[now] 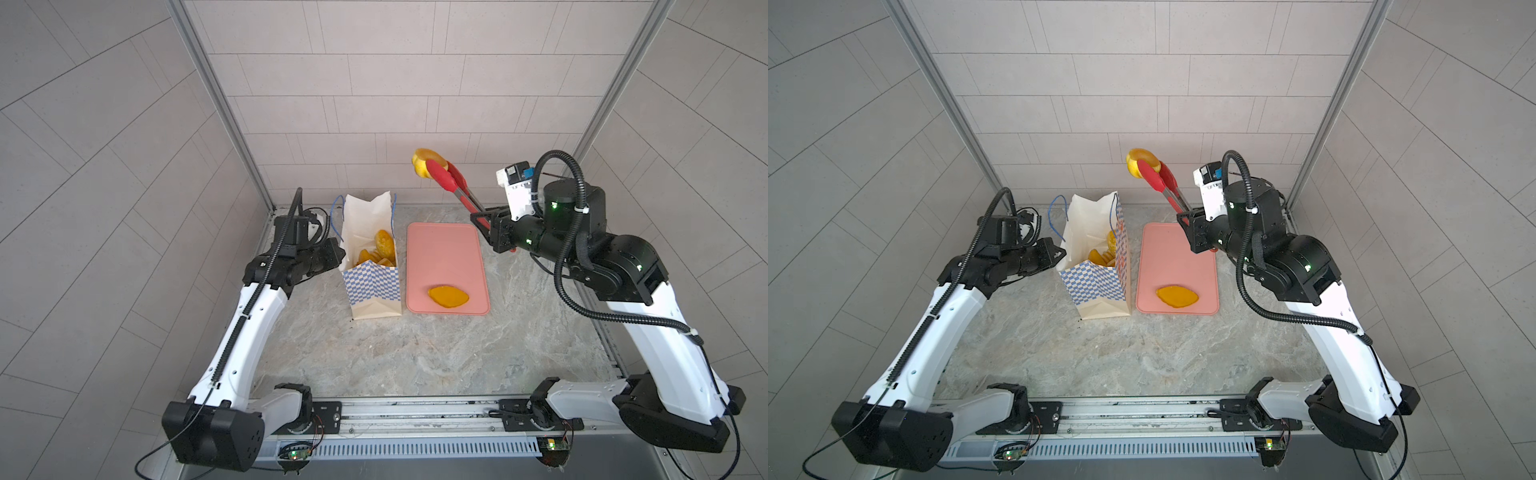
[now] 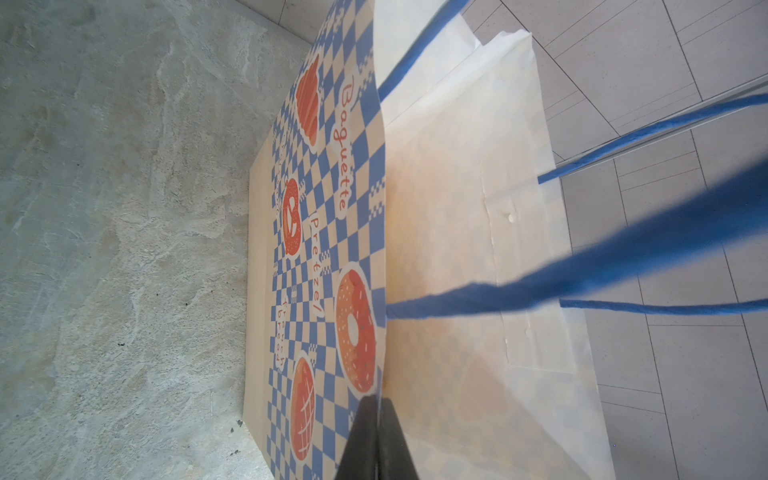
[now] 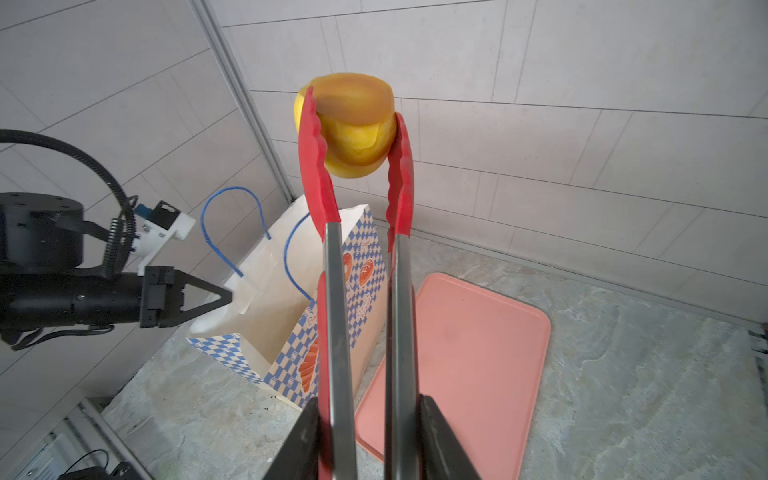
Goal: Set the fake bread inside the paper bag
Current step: 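Close the right tongs on the yellow cup bun and lift it high, then carry the cup bun over the bag and release it with the right tongs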
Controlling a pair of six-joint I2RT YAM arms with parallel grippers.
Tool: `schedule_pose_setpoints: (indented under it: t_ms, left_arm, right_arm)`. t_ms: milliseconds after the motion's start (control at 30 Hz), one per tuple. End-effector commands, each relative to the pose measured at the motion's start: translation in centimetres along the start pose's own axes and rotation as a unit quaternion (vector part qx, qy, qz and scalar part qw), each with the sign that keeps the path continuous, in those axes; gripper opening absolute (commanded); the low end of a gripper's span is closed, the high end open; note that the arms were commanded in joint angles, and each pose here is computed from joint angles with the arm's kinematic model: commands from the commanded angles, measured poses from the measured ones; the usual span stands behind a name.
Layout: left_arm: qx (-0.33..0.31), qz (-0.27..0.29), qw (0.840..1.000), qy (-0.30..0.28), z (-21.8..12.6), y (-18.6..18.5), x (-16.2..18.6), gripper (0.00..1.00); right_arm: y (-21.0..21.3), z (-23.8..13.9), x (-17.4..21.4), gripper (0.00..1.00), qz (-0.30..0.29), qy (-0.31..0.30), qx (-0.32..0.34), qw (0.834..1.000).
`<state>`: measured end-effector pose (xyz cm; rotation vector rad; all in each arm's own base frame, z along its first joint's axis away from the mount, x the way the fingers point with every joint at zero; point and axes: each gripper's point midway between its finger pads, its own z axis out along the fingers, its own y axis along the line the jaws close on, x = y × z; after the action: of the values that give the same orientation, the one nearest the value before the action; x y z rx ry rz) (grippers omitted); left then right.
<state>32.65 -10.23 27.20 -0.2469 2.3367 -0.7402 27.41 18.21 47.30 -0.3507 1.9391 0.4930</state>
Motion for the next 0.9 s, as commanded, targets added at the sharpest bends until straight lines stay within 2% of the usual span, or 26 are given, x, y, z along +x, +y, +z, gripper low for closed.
schedule_pose_setpoints:
  t_ms: [0, 333, 533, 867]
  left_arm:
    - [0.01, 0.006, 1.0, -0.008, -0.5, -0.7, -0.3, 0.0]
    - [0.01, 0.005, 1.0, -0.009, -0.6, -0.7, -0.3, 0.0]
    - [0.009, 0.005, 1.0, -0.009, -0.6, -0.7, -0.3, 0.0]
    - [0.009, 0.006, 1.0, -0.009, -0.7, -0.7, -0.2, 0.0]
  right_arm:
    - [2.3, -1.3, -2.4, 0.35, 0.001, -0.046, -0.046, 0.998]
    - [6.2, -0.1, -0.9, 0.35, -0.054, -0.013, -0.075, 0.996]
    - [8.1, 1.0, 0.5, 0.35, -0.105, 0.015, -0.062, 0.992]
    - [9.1, 3.0, 3.1, 0.34, -0.149, 0.057, -0.035, 0.987]
